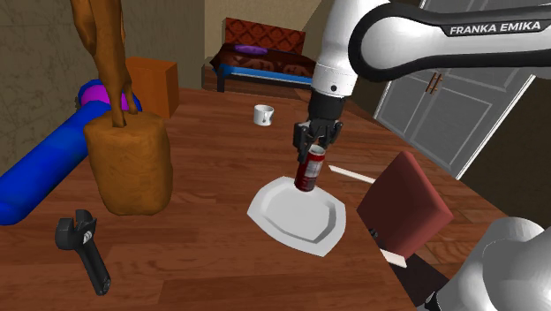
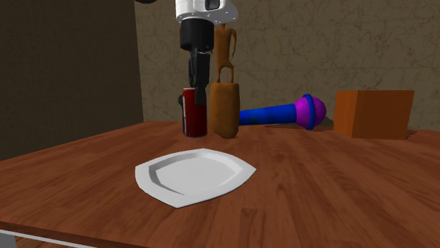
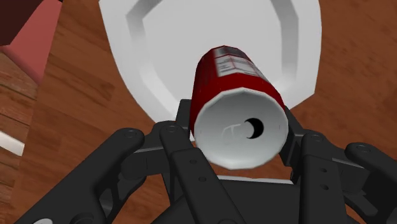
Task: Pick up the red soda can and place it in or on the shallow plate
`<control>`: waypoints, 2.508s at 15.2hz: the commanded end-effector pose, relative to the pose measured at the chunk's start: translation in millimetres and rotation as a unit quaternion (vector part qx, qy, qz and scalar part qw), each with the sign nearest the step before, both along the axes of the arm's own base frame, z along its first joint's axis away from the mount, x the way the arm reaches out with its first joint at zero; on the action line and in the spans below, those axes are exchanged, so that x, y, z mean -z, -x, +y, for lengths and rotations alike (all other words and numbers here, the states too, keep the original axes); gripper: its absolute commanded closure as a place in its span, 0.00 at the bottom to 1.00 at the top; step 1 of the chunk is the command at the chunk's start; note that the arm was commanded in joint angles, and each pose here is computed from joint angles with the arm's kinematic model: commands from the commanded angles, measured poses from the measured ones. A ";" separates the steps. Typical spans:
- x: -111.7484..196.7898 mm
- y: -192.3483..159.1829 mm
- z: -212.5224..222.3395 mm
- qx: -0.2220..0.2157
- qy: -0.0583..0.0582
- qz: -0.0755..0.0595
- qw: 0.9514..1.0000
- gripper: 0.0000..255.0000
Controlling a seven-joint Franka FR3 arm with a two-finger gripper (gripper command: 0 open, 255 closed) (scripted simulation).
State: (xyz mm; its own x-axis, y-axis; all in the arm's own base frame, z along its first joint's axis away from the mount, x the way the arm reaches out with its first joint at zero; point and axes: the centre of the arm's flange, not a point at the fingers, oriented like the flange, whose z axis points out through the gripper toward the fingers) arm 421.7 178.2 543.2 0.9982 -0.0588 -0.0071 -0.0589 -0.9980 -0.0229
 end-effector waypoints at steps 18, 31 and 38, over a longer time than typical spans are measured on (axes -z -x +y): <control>90.3 1.8 -0.5 0.000 0.000 0.000 1.000 1.00; 77.1 1.7 -0.8 0.000 0.000 0.000 1.000 0.00; 40.3 1.5 -1.6 0.000 0.000 0.000 1.000 0.00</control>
